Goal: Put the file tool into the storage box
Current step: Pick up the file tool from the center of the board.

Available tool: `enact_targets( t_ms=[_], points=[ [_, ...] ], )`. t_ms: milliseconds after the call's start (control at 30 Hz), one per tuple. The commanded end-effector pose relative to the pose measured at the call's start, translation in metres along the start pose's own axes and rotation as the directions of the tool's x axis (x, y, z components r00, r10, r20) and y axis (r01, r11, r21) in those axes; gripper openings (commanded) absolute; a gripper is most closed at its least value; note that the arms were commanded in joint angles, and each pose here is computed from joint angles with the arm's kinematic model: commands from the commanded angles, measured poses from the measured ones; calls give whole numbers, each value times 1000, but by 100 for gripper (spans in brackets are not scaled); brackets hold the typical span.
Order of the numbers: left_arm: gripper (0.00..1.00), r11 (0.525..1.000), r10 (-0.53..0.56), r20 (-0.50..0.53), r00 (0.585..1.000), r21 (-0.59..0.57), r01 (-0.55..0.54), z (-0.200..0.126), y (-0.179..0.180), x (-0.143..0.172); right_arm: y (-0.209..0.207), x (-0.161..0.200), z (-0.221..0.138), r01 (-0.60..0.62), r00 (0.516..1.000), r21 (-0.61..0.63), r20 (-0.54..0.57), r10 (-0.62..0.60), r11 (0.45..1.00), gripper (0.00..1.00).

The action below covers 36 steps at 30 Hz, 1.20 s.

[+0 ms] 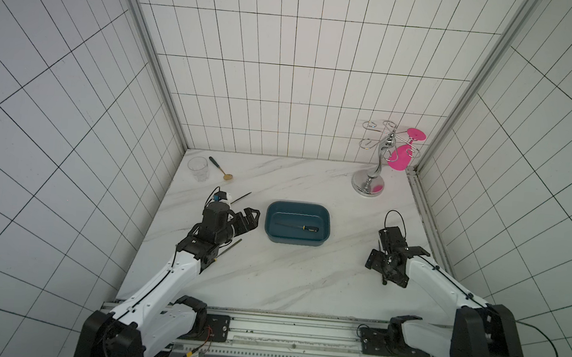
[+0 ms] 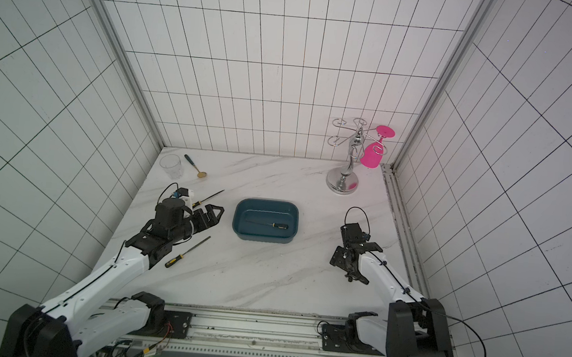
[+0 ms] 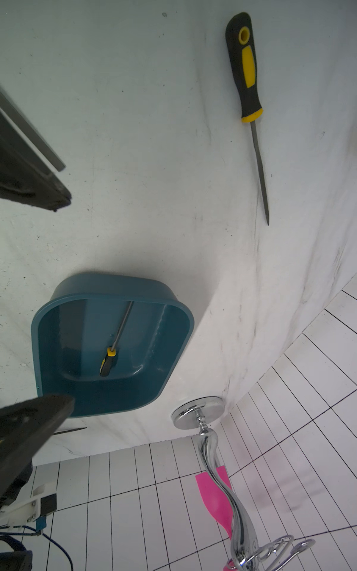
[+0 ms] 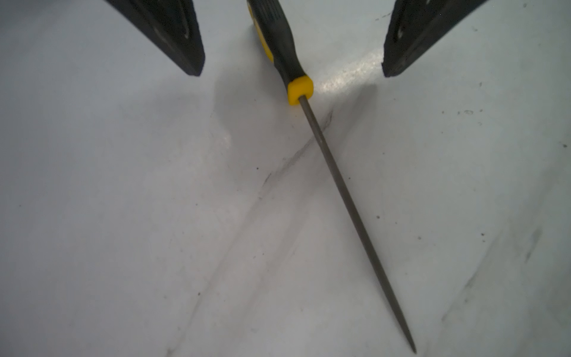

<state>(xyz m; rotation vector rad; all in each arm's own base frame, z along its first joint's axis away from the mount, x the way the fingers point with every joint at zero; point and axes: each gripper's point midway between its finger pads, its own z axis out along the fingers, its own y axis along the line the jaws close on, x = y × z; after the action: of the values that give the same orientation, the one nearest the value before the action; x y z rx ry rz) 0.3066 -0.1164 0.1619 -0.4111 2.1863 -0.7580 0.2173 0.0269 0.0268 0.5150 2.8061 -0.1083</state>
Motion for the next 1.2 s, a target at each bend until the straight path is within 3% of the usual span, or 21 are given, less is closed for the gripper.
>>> enact_targets(
  t_ms=[0, 333, 567, 767, 900, 1167],
  points=[
    [98, 1000, 20, 20, 1000, 7, -20, -7, -6, -6, 13, -7, -2, 0, 1000, -69, 1, 0, 998, 92],
    [98, 1000, 23, 15, 1000, -9, -23, -7, -2, -4, 39, -15, -4, 37, 999, -190, 16, -35, 981, 88],
    [98, 1000, 23, 18, 1000, -19, -22, -7, 1, -3, 68, -18, -12, 55, 998, -329, -1, -58, 943, 77],
    [98, 999, 24, 15, 1000, -26, -23, -5, 3, -3, 48, -21, -25, 58, 998, -257, 49, -47, 965, 77],
    [98, 999, 21, 7, 1000, -26, -21, -1, 4, -1, 30, -15, -32, 32, 999, -185, 34, -26, 982, 76],
    [98, 999, 23, -15, 1000, -25, -23, 8, 5, 2, 19, 5, -34, -37, 999, -173, -7, 37, 984, 70]
  ],
)
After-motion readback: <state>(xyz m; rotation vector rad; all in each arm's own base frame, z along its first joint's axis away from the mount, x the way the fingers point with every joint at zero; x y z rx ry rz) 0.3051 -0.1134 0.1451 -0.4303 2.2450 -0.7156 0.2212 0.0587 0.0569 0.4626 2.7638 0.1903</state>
